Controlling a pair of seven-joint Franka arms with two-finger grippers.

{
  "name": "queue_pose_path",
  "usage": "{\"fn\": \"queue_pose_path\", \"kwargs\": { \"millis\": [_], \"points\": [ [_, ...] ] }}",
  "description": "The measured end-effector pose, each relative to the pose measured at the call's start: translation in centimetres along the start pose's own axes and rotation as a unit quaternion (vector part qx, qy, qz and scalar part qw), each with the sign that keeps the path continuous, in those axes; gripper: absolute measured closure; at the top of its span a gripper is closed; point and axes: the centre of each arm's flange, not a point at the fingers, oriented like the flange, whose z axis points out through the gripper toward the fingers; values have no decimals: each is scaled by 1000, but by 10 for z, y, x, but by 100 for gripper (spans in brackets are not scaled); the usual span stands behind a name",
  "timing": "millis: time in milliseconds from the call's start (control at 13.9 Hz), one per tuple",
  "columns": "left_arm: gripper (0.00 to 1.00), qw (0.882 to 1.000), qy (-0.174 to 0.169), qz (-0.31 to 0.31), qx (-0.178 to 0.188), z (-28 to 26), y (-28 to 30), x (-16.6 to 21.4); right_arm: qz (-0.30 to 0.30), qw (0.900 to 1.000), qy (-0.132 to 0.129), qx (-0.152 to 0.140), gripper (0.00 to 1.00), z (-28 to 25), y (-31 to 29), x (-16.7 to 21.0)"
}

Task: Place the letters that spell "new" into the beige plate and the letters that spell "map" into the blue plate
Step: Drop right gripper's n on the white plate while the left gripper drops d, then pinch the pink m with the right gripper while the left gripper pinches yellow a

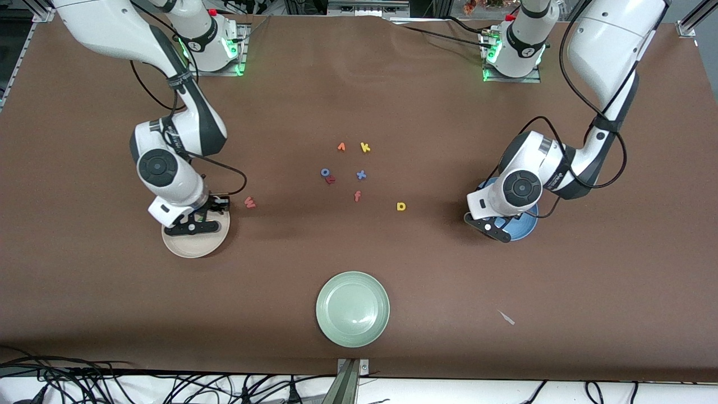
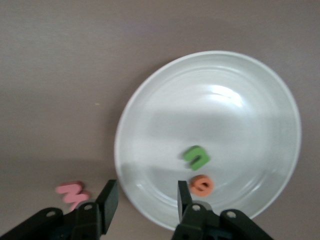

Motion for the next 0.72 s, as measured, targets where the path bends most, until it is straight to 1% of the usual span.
{"fn": "queue_pose_path", "kwargs": {
  "millis": [216,289,433,722],
  "points": [
    [29,1000,4,1,0,-5,8,2,41,999,-7,11,42,3,-43,-12],
    [18,1000,10,-1,1,-12,12,5,52,998,-9,14,41,3,-53,-15],
    [0,999,33,-9,1,-39,34,12,65,998,-10,16,40,3,-58,-17],
    [0,996,64,-64,-13,-76,123,28,100,995,-11,15,39,4,-56,-16]
  ]
}}
